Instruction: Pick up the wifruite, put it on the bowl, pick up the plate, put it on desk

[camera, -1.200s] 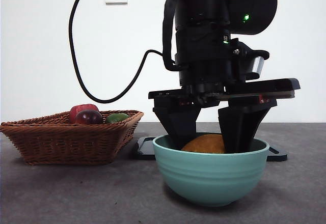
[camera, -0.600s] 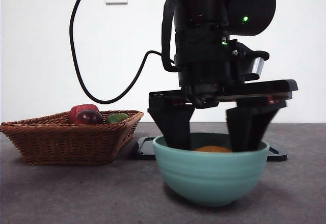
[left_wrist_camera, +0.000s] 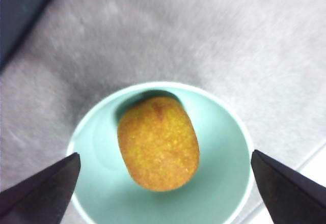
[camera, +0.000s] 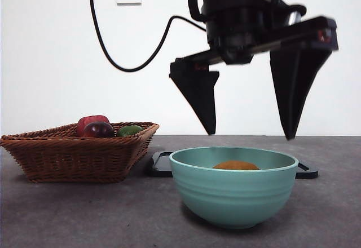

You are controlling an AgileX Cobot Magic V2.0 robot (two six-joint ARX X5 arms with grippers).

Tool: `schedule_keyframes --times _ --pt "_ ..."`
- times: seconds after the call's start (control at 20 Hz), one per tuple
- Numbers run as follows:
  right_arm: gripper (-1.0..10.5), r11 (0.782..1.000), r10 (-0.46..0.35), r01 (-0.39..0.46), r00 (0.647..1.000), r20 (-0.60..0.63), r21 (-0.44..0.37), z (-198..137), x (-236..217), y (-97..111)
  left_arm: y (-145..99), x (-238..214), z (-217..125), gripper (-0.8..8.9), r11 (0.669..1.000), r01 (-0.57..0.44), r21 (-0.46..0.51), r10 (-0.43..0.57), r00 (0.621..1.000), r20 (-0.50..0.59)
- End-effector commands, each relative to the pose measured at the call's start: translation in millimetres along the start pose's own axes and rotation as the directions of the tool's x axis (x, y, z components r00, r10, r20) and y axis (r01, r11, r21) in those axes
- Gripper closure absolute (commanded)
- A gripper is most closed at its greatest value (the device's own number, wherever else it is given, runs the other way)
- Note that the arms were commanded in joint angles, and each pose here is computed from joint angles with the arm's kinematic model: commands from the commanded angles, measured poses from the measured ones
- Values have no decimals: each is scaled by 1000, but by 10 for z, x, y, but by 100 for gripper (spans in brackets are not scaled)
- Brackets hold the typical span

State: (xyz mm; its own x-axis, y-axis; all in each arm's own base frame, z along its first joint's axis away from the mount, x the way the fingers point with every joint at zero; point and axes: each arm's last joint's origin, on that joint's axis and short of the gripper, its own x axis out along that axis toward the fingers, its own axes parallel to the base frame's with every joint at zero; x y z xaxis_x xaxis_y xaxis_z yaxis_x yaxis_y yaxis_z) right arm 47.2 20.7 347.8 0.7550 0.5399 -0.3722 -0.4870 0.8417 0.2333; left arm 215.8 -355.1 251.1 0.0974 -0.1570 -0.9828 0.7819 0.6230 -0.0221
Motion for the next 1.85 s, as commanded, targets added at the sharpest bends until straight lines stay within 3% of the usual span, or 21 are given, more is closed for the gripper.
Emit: schedule_keyframes --times 0.05,0.35,0.65,0.9,1.1,1.35,1.5,1.85 --pt "295 1000 7 -7 1000 21 2 45 -37 22 -31 -309 -18 209 1000 8 23 -9 997 76" --pt "295 1000 7 -7 1000 22 2 45 -37 22 26 -1105 -399 211 999 15 50 -24 983 181" --pt "295 1000 7 -7 1000 21 6 45 -37 22 128 -1981 -1004 212 998 26 63 -49 919 391" --pt "295 1000 8 -8 1000 29 14 53 -37 23 209 -2412 -1578 215 996 20 90 -63 857 511" --pt "295 1000 10 -10 999 44 8 68 -37 24 263 -2397 -1963 216 998 37 48 -58 811 582" --pt "295 1000 13 -13 999 43 13 67 -37 25 363 -2137 -2448 215 996 -6 -87 61 758 649" --pt "295 1000 12 -13 999 45 14 69 -38 25 400 -1904 -2719 215 994 13 -108 66 721 690" --pt "295 999 35 -36 999 38 36 65 -37 31 445 -1629 -3120 216 985 93 -144 41 686 726"
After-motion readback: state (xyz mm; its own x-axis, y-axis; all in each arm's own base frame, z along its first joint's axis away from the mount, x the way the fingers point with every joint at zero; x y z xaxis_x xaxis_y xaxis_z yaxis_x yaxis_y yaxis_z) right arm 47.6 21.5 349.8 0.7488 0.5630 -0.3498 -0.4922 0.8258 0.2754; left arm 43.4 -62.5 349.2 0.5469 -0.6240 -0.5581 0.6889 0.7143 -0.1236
